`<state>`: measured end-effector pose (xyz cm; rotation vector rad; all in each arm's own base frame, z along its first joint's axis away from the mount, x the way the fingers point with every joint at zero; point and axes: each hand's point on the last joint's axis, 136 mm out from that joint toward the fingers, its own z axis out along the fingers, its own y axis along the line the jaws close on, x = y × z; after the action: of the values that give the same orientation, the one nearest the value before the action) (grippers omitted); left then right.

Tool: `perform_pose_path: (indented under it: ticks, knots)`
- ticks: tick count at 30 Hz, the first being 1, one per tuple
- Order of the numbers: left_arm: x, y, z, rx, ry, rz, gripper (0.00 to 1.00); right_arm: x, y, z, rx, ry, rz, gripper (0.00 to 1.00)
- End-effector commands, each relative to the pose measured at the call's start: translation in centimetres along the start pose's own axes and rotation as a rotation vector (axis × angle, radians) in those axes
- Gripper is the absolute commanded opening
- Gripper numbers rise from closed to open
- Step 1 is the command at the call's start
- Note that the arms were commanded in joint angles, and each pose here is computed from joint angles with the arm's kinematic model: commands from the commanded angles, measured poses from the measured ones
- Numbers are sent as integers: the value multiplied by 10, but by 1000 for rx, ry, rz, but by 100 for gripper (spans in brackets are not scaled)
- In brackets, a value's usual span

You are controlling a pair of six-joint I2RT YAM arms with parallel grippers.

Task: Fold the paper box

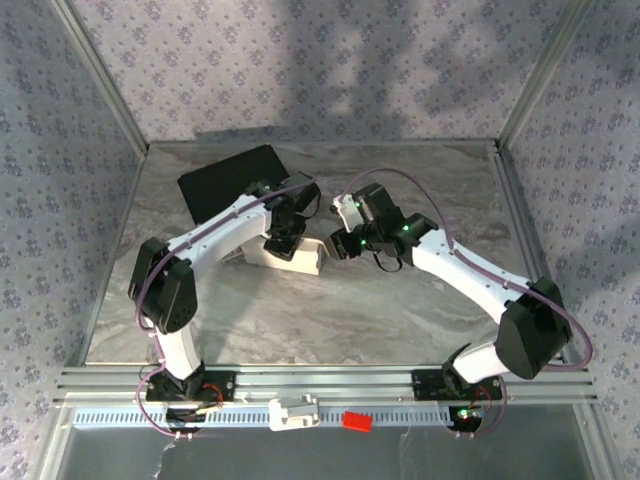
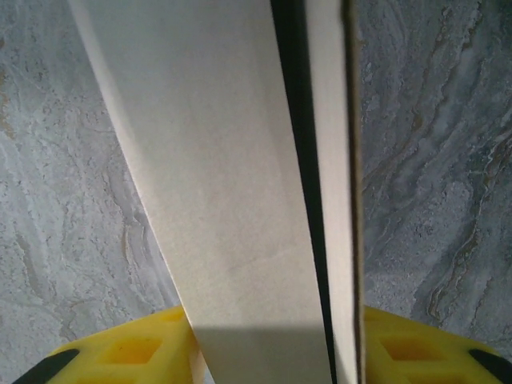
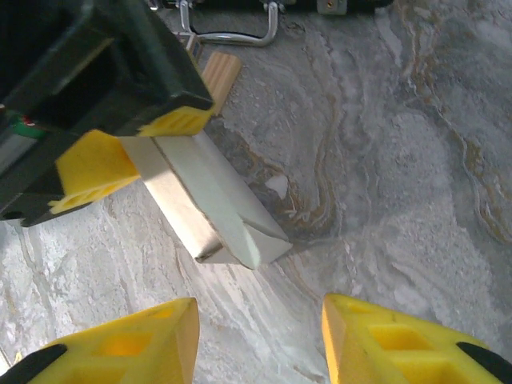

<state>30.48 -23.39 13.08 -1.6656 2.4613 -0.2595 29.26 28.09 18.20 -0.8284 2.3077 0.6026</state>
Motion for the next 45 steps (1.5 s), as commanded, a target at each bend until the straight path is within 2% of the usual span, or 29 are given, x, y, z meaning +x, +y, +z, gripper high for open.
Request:
perform_pose_path:
  ticks: [1, 7, 15, 18, 21, 23, 28, 30, 33, 35, 39, 41, 42, 43, 45]
  knots:
    - [-9, 28, 5, -171, -39, -159, 44, -3, -4, 16, 21, 28, -71, 45]
    - [-4, 26, 12, -195, -7, -202, 41, -17, -12, 28, 41, 58, -102, 40]
    - [-6, 22, 18, -203, 14, -227, 41, -21, -13, 34, 31, 59, -99, 19]
    - [-7, 20, 19, -200, 19, -229, 40, -18, -14, 35, 35, 64, -95, 19]
    - [-7, 19, 19, -201, 22, -230, 40, -16, -16, 36, 39, 64, -93, 21]
    - [-7, 17, 21, -198, 27, -224, 36, -17, -16, 37, 36, 58, -92, 24]
    - [-7, 14, 23, -193, 38, -224, 36, -22, -7, 36, 6, 43, -103, 26]
    - [-9, 13, 23, -188, 43, -218, 36, -21, -4, 36, 10, 38, -108, 33]
    - [-9, 13, 23, -186, 48, -217, 36, -23, -5, 26, 50, -28, -85, 50]
    - [-9, 13, 24, -191, 62, -213, 36, -16, -19, 20, 78, -94, 0, 63]
    - [-9, 13, 23, -190, 70, -207, 36, -14, -50, 5, -27, -176, 374, 73]
    - [-9, 10, 25, -179, 77, -199, 36, -13, -64, -2, -42, -149, 653, 71]
    - [-8, 10, 25, -178, 80, -198, 36, -7, -71, -4, -5, -126, 807, 72]
    - [-6, 9, 26, -174, 89, -195, 36, 7, -75, -6, 43, -75, 1020, 77]
    - [-5, 7, 28, -170, 99, -194, 36, 21, -60, 2, -27, 17, 1363, 76]
